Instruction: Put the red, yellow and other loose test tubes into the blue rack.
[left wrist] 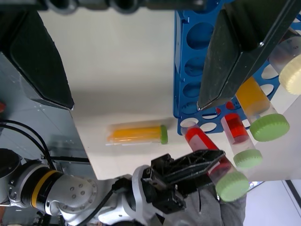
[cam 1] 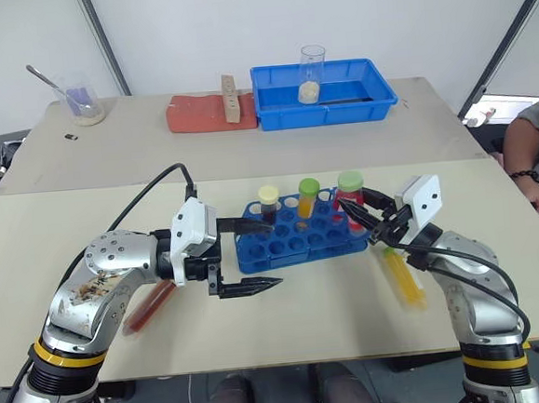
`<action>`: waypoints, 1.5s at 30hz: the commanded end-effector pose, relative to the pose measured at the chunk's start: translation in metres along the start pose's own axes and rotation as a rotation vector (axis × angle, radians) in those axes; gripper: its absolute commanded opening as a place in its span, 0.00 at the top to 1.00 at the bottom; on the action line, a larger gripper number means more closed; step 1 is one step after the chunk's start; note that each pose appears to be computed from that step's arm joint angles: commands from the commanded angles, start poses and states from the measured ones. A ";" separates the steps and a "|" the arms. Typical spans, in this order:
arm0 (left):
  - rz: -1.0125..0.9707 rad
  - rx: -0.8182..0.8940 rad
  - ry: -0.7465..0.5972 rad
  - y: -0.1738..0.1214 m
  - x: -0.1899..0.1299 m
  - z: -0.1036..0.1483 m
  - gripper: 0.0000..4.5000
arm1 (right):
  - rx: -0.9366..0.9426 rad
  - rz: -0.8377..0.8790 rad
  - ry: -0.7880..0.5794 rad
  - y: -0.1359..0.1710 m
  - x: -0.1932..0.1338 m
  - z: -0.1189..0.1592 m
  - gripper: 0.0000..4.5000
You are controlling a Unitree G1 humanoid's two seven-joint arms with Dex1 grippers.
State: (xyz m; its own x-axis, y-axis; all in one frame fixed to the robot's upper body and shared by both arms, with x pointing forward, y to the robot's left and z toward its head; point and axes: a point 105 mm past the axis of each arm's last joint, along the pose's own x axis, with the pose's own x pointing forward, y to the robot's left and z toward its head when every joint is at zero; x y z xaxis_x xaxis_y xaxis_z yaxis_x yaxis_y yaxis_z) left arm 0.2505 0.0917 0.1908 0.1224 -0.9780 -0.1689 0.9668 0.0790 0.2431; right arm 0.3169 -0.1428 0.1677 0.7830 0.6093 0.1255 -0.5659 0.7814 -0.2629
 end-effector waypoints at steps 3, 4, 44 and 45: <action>0.000 0.022 0.069 0.000 0.000 -0.001 0.00 | -0.034 -0.032 -0.053 0.001 0.000 0.008 0.77; 0.000 0.029 0.085 0.000 0.000 -0.002 0.00 | -0.035 -0.034 -0.055 0.001 0.000 0.007 0.77; 0.039 0.007 0.083 0.000 0.009 -0.002 0.00 | 0.057 -0.161 0.037 0.010 -0.046 -0.015 0.01; 0.042 0.007 0.085 0.000 0.008 -0.002 0.00 | 0.038 -0.139 0.058 0.011 -0.054 -0.011 0.01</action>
State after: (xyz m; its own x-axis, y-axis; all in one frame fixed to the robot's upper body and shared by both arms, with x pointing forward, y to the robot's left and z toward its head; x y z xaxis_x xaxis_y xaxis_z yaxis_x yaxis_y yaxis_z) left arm 0.2560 0.0862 0.1801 0.1838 -0.9509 -0.2491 0.9667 0.1290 0.2209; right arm 0.2816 -0.1657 0.1239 0.8833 0.4654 0.0563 -0.4506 0.8760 -0.1720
